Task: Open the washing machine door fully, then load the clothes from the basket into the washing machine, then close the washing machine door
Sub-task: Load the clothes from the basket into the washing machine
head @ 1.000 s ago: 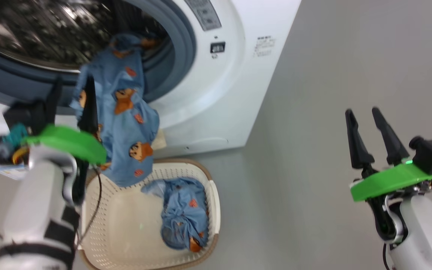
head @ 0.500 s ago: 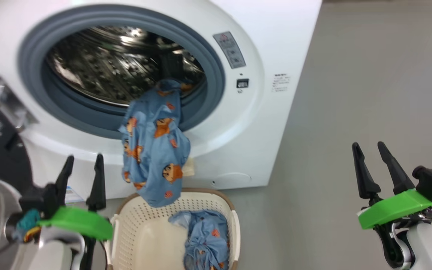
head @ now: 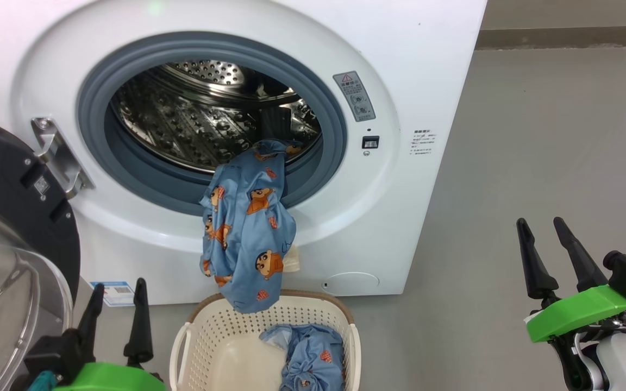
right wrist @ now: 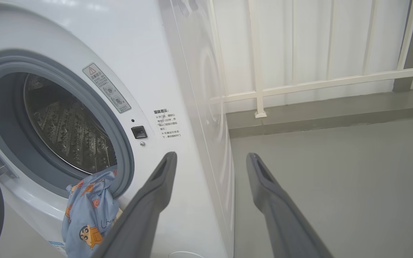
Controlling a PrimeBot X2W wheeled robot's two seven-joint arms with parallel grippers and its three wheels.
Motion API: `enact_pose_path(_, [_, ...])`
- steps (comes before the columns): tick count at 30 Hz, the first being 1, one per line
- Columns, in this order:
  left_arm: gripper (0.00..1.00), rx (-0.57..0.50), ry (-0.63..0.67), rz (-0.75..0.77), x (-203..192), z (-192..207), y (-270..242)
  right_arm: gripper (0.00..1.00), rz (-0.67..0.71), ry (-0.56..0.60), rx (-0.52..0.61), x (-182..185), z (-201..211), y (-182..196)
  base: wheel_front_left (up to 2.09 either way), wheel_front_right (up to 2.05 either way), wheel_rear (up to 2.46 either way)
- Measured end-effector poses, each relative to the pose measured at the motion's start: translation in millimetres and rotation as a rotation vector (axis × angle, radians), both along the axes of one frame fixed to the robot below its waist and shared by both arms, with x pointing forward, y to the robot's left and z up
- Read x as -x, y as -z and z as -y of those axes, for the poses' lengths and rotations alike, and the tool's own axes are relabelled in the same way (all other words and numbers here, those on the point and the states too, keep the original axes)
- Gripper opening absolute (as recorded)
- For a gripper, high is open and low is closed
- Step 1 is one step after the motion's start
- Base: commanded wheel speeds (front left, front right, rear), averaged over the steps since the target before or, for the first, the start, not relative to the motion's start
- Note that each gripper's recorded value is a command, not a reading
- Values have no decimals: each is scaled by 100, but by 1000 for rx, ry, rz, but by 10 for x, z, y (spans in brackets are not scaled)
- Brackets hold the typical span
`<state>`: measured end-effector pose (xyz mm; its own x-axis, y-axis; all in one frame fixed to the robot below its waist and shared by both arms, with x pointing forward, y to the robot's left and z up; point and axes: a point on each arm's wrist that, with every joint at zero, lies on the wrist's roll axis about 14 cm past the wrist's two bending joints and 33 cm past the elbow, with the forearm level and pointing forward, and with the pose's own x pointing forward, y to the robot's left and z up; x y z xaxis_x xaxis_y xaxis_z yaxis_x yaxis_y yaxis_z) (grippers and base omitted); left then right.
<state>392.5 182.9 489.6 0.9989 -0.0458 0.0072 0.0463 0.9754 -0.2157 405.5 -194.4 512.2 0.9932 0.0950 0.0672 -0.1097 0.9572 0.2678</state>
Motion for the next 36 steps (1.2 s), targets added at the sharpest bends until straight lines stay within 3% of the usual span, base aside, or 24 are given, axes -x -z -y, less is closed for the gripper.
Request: enact_pose_path(36, [100, 26, 6, -22, -1, 107, 84, 100, -19, 16, 14, 24, 91, 64, 0, 0, 0])
